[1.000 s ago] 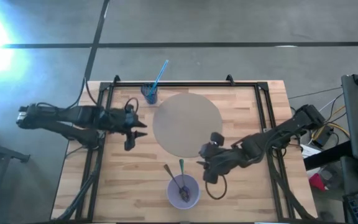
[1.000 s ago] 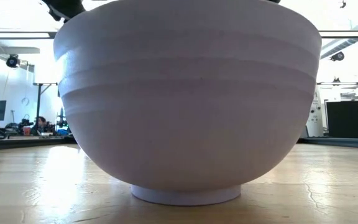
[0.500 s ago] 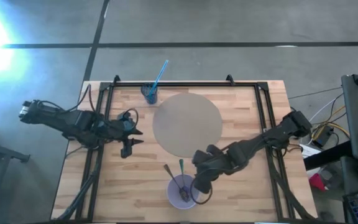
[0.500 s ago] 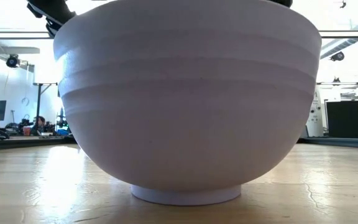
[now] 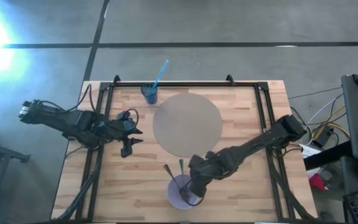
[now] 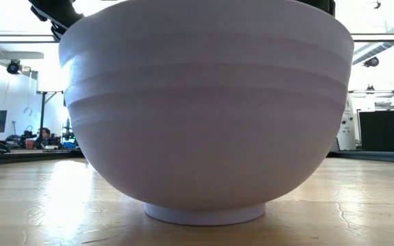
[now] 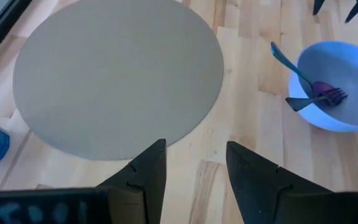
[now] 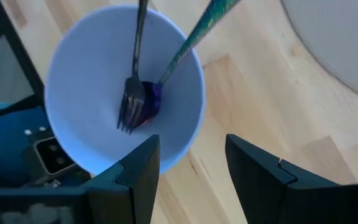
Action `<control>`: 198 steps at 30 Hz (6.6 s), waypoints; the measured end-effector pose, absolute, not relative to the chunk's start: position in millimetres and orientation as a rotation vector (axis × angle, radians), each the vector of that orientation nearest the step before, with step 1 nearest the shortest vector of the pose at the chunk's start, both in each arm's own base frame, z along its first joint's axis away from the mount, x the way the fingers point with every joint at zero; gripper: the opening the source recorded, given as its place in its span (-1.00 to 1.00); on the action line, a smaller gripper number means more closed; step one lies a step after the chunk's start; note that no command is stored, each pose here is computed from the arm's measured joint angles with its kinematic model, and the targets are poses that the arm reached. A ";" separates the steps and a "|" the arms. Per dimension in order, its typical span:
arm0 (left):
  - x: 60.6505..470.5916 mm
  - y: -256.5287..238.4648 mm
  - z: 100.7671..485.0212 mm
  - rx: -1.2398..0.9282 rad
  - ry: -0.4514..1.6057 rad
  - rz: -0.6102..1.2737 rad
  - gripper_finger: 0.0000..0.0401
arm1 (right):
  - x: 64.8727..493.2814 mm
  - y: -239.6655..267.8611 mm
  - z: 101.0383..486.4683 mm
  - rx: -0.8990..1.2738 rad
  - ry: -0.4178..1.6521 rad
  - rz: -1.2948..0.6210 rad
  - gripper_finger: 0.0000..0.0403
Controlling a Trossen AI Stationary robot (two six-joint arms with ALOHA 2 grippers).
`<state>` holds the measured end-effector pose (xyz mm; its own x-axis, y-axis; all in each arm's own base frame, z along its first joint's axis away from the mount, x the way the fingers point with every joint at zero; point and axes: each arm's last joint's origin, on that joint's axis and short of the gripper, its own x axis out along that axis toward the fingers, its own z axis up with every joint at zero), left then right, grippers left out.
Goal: Pick & Place Utensil
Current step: Put the purple bowl with the utensils on the brown mat
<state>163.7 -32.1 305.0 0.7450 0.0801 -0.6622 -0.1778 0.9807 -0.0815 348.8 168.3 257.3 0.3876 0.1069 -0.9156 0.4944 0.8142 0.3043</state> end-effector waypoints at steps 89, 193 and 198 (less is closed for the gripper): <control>166.3 -32.8 302.1 -0.138 0.738 0.146 -0.21 | 373.1 161.5 205.8 0.447 1.223 -0.198 -0.96; 165.9 -31.9 301.7 -0.097 0.740 0.160 -0.21 | 347.0 -125.5 195.8 0.567 1.170 -0.471 -0.96; 165.9 -31.9 301.7 -0.097 0.740 0.160 -0.21 | 347.6 -125.8 196.8 0.565 1.165 -0.473 -0.91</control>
<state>165.9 -31.9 301.7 0.7270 0.1111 -0.6775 -0.1792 0.9833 -0.0311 347.6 -125.8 196.8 0.3273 -0.0566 -0.9432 0.6167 0.7691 0.1679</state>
